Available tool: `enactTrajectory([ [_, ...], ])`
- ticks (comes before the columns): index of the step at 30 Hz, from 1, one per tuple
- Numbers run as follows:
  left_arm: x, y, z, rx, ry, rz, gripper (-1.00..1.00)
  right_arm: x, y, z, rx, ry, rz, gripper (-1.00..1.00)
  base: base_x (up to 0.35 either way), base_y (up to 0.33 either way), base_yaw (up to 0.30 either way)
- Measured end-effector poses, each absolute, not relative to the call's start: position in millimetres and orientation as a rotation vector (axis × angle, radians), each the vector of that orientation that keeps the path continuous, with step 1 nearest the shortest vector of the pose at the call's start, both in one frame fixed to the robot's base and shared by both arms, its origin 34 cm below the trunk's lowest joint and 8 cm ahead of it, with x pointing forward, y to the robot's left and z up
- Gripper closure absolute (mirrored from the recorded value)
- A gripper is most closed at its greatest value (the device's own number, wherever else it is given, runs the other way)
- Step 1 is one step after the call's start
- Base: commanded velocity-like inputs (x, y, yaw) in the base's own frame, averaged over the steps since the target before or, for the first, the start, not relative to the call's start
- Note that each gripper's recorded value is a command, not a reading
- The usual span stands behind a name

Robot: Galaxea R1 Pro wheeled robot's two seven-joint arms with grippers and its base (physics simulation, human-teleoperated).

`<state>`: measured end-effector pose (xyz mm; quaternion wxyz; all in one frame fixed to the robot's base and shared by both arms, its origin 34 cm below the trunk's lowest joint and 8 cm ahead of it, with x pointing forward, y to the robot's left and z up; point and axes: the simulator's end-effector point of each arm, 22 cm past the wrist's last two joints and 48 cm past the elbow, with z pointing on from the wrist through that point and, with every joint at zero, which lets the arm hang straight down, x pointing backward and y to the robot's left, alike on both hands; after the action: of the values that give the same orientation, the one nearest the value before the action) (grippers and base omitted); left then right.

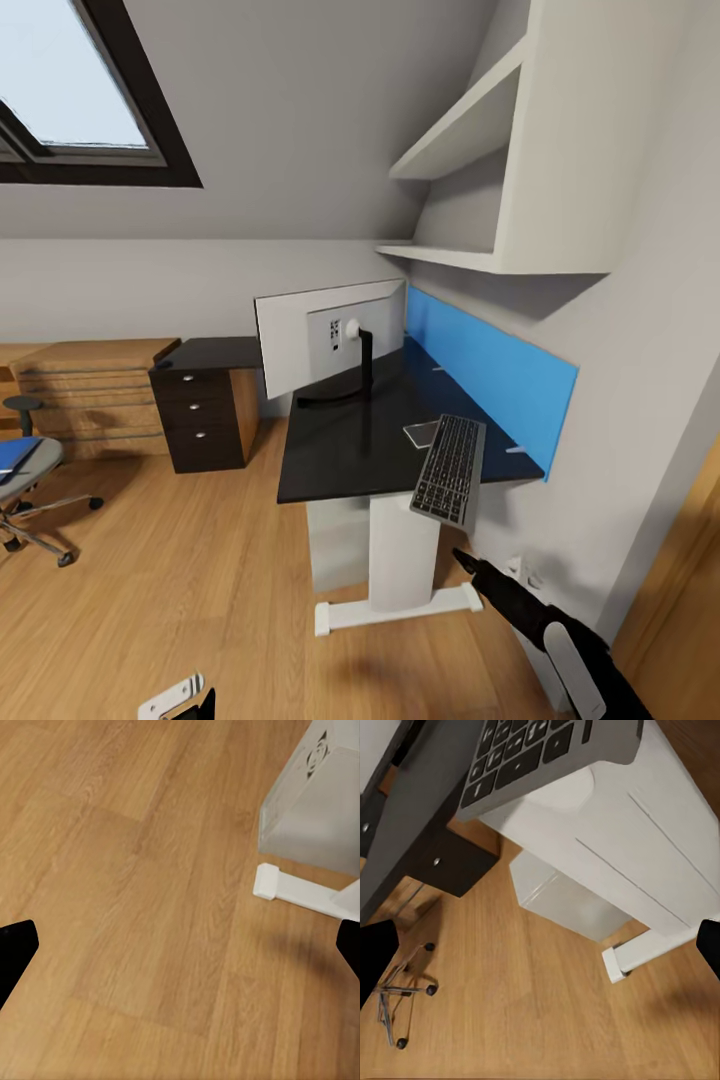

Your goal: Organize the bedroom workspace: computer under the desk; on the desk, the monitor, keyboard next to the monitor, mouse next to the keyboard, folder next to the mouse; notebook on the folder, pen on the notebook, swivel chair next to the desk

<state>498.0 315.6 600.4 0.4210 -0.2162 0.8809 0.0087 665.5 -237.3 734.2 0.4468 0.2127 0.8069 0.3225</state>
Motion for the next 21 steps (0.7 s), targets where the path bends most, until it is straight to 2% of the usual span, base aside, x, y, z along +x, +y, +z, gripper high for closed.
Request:
enactTrajectory([
  [11, 497.3, 315.6, 589.7, -0.542, 2.207, 0.022, -1.0, 672.0, -209.6, 717.5, 0.621, 1.773, 0.694, -1.0, 0.0, 0.0, 0.0],
  [21, 495.0, 317.7, 571.4, -0.548, 2.206, 0.033, -1.0, 638.7, -189.7, 660.4, 0.705, 1.682, 0.536, -1.0, 0.0, 0.0, 0.0],
])
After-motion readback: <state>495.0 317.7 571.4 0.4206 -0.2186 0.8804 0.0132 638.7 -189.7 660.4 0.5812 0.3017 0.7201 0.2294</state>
